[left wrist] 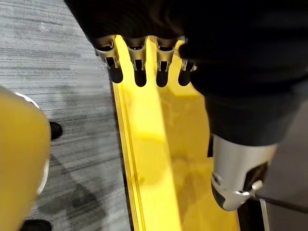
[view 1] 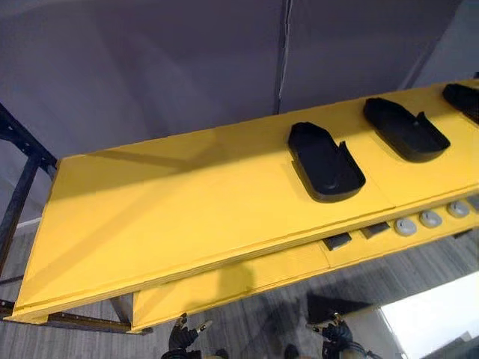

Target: Walk over and take plastic housings, then place them on the shelf

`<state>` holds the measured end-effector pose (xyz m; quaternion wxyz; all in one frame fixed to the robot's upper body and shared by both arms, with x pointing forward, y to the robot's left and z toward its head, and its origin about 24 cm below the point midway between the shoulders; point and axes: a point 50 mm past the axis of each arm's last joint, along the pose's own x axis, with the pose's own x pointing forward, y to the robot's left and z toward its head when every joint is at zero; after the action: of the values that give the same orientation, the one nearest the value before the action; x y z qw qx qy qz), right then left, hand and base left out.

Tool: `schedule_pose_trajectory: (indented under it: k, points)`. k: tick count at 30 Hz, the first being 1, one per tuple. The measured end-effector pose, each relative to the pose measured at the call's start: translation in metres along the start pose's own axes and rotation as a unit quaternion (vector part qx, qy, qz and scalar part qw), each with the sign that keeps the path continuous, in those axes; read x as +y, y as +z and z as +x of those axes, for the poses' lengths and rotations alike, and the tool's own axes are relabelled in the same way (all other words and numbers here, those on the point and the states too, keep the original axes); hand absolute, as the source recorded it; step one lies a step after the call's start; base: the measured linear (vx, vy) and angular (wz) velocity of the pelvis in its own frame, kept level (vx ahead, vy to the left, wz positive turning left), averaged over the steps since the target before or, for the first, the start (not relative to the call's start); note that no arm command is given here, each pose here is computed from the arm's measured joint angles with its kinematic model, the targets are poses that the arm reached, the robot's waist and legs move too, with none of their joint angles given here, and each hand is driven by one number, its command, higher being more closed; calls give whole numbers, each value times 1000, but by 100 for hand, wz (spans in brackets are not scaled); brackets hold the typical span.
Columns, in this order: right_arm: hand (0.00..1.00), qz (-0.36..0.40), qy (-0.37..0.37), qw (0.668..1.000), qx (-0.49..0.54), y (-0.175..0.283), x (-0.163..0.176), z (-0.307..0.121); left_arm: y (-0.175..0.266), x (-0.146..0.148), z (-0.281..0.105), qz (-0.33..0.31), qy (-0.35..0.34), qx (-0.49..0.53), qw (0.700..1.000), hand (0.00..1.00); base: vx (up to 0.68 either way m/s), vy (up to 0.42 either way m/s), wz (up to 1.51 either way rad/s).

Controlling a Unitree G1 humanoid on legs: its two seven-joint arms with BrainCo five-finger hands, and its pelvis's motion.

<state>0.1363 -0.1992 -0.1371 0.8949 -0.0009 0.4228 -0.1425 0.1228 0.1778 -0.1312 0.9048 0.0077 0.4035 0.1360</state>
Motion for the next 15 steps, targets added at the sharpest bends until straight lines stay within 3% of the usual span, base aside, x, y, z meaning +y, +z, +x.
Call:
schedule_pose_trajectory:
  k: [9, 15]
  points:
    - [0, -41, 13, 998, -42, 24, 14, 3, 28, 1, 12, 5, 7, -41, 999, 0, -151, 131, -99]
    - [0, -60, 7, 998, -9, 12, 8, 6, 35, -2, 17, 13, 1, -43, 999, 0, -16, -13, -89]
